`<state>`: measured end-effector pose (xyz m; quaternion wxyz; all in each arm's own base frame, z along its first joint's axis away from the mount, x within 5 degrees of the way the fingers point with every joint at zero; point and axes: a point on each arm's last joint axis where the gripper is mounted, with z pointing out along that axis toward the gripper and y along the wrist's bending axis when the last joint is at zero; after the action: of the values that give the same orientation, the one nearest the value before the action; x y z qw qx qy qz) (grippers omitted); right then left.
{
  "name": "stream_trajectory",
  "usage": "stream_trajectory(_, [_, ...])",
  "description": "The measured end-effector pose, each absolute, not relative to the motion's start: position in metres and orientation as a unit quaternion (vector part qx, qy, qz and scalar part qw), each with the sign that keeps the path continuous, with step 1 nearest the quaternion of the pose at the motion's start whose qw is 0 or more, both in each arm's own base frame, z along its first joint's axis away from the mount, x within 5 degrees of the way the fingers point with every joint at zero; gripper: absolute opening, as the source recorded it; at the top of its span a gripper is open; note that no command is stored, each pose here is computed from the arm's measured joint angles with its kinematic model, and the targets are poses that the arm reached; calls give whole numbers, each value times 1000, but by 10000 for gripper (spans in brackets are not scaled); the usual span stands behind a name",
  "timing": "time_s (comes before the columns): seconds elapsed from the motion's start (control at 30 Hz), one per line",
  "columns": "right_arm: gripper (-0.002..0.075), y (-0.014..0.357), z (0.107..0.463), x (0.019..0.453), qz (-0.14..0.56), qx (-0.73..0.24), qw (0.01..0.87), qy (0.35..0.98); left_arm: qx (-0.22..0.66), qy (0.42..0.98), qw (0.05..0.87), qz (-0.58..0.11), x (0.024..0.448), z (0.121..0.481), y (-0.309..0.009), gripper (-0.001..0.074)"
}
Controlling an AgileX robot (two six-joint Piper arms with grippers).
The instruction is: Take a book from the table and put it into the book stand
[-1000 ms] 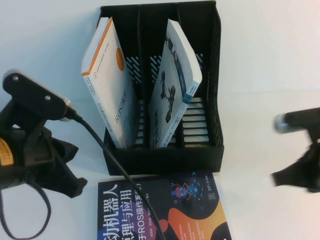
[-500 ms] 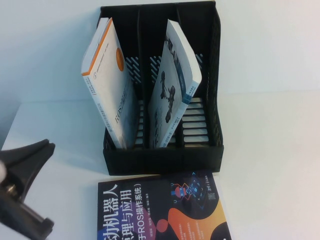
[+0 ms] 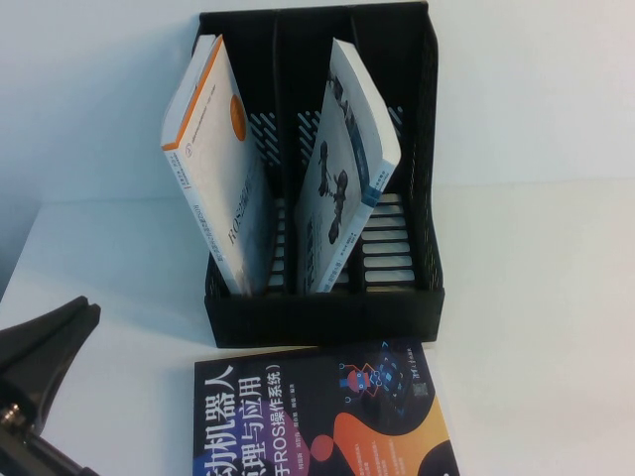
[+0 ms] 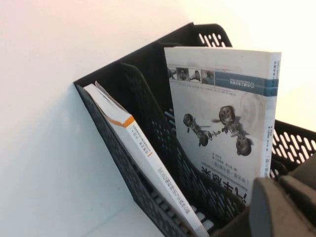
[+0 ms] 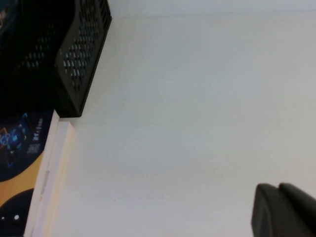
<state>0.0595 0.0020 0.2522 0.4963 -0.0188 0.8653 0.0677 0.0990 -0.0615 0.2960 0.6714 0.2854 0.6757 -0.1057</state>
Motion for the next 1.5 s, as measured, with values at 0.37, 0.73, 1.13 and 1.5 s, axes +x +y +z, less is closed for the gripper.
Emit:
stream_trajectory(0.37, [3,3,252,59,74,-18,496,865,285,676,672,-106,99,296,-62,-3])
stream_trajectory(0.73, [3,3,252,59,75,-17,496,865,286,678,669,-105,99,295,-61,-3])
stream_trajectory(1.13, [3,3,252,59,75,-17,497,865,233,603,763,8,68,263,-26,-3])
stream_trajectory(1.5, [4,3,252,59,76,-17,497,864,25,686,726,-44,56,204,-5,-3])
